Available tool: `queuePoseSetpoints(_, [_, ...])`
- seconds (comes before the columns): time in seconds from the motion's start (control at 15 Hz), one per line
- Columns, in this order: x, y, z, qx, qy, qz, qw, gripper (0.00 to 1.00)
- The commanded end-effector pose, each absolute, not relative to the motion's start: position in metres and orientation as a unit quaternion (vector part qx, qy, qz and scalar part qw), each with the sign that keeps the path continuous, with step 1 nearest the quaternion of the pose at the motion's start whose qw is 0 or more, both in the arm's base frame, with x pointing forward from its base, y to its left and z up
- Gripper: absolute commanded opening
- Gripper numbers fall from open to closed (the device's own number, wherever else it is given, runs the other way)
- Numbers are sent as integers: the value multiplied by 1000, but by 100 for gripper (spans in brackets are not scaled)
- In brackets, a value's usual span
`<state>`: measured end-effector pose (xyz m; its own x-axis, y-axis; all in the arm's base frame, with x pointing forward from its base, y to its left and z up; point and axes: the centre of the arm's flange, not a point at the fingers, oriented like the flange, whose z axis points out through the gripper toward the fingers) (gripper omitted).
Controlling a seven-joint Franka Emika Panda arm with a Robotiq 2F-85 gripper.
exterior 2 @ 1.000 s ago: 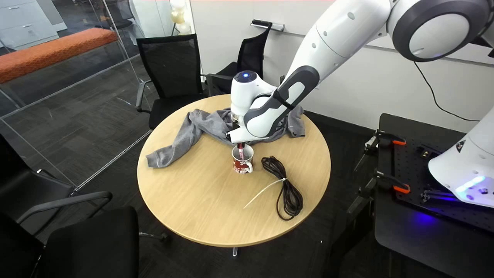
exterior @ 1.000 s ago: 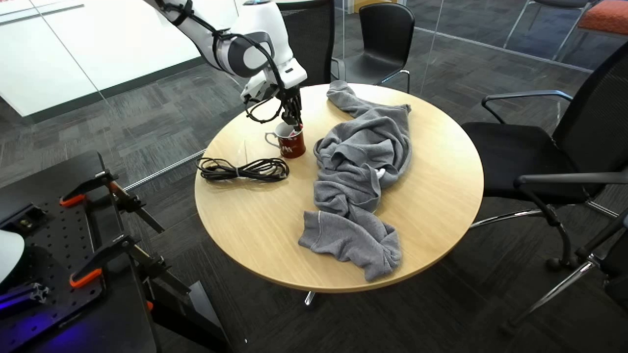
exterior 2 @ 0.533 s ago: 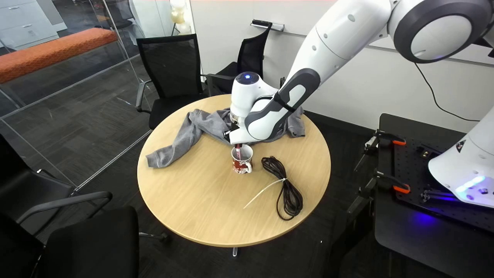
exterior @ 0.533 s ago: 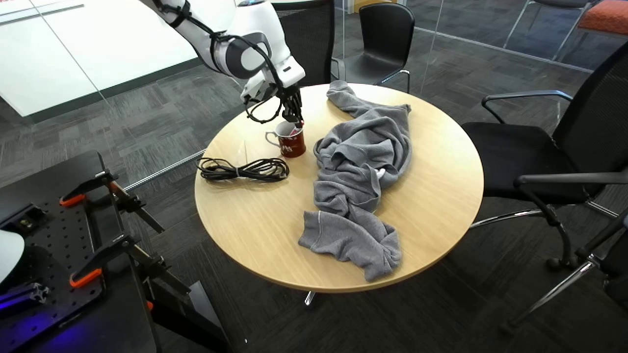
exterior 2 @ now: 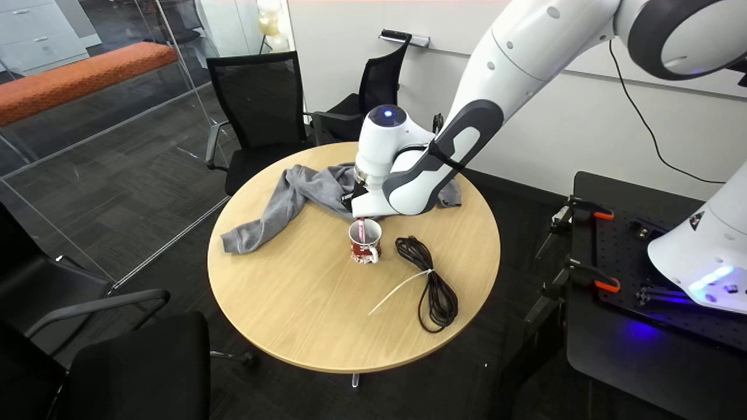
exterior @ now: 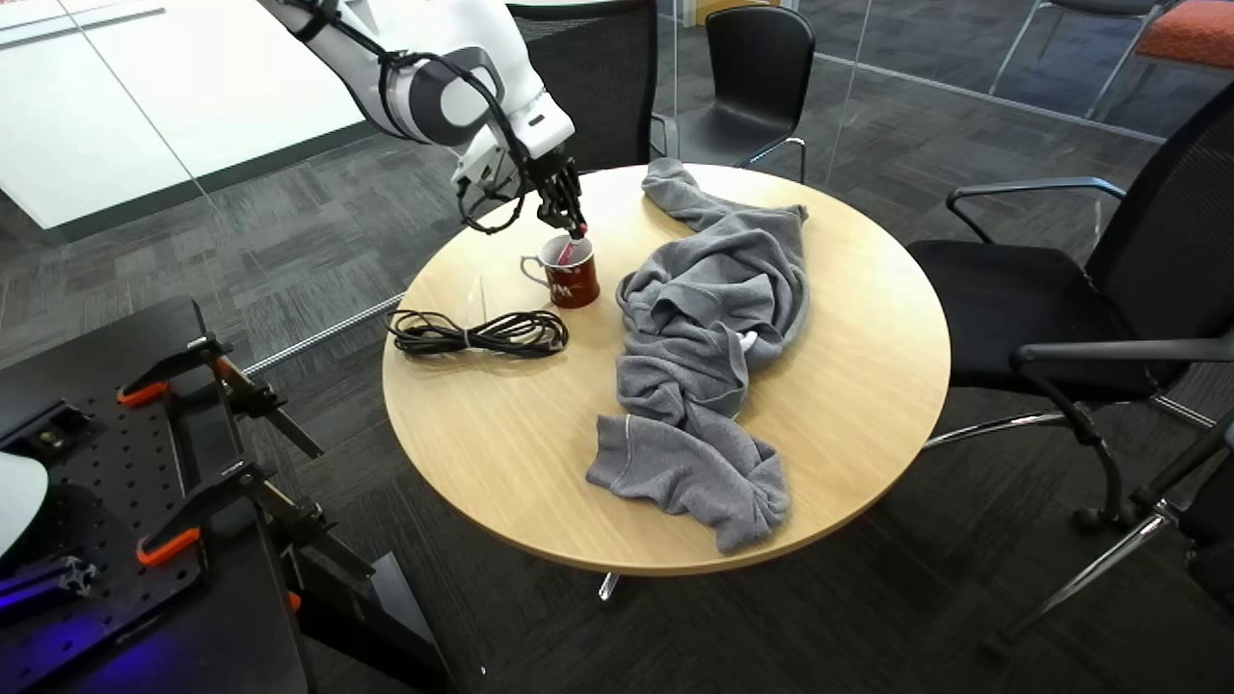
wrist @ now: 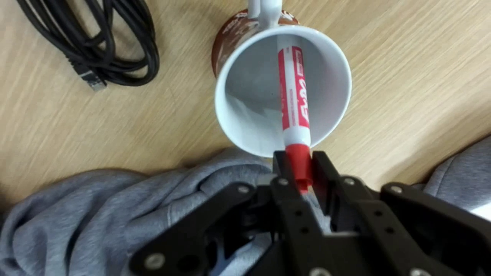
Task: Pick up the pen from the mug cup and put it on the table.
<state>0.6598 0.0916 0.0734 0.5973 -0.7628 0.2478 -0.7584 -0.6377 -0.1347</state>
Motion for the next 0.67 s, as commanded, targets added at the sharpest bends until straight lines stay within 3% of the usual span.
queuePoseSetpoints(0.0, [621, 91, 119, -884, 444, -148, 3, 5])
queuePoseSetpoints(0.6, [577, 74, 180, -855, 497, -142, 25, 5])
